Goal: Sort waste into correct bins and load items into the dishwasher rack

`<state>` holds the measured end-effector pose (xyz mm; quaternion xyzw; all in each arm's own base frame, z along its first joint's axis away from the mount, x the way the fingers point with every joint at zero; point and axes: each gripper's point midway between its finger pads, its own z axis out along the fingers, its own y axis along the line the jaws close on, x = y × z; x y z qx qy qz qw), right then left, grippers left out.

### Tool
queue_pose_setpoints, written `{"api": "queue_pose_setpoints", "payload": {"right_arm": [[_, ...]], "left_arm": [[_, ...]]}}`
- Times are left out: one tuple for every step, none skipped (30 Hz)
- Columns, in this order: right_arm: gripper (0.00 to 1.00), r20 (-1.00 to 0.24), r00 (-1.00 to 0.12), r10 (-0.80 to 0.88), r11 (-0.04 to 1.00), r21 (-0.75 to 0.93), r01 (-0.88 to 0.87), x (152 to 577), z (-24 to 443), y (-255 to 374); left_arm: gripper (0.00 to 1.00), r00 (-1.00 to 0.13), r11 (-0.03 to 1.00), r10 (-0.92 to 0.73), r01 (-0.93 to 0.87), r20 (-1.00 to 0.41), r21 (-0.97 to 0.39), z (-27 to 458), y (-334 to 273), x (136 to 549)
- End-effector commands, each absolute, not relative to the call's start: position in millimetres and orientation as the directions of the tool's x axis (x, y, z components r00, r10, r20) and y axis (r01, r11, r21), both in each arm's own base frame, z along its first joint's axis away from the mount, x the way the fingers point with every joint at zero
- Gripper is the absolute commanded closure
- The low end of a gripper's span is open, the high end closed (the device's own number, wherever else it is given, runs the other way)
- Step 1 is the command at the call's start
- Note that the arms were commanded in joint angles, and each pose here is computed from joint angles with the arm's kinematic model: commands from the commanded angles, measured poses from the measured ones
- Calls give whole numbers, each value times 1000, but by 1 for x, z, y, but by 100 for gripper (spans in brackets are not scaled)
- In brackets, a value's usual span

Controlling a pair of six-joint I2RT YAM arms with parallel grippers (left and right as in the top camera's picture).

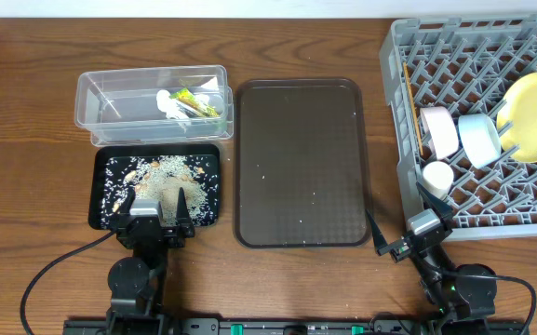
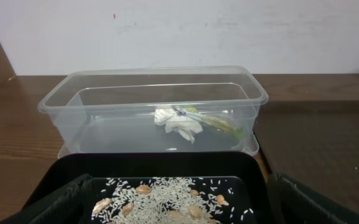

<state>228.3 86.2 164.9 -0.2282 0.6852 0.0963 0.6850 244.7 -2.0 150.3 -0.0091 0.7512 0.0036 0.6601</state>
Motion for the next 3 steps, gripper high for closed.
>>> {"api": "queue_pose_setpoints", "payload": {"right_arm": [[1,-981,49,-189,873,-191,-449,228,164,87],[1,-981,49,-189,873,-191,-449,228,164,87],[1,-981,49,-189,873,-191,-449,228,164,87]], "left_arm": [[10,-180,1000,-11,-31,-984,-6,131,0,244],[10,-180,1000,-11,-31,-984,-6,131,0,244],[10,-179,1000,-12,-30,-984,-6,131,0,244]]}}
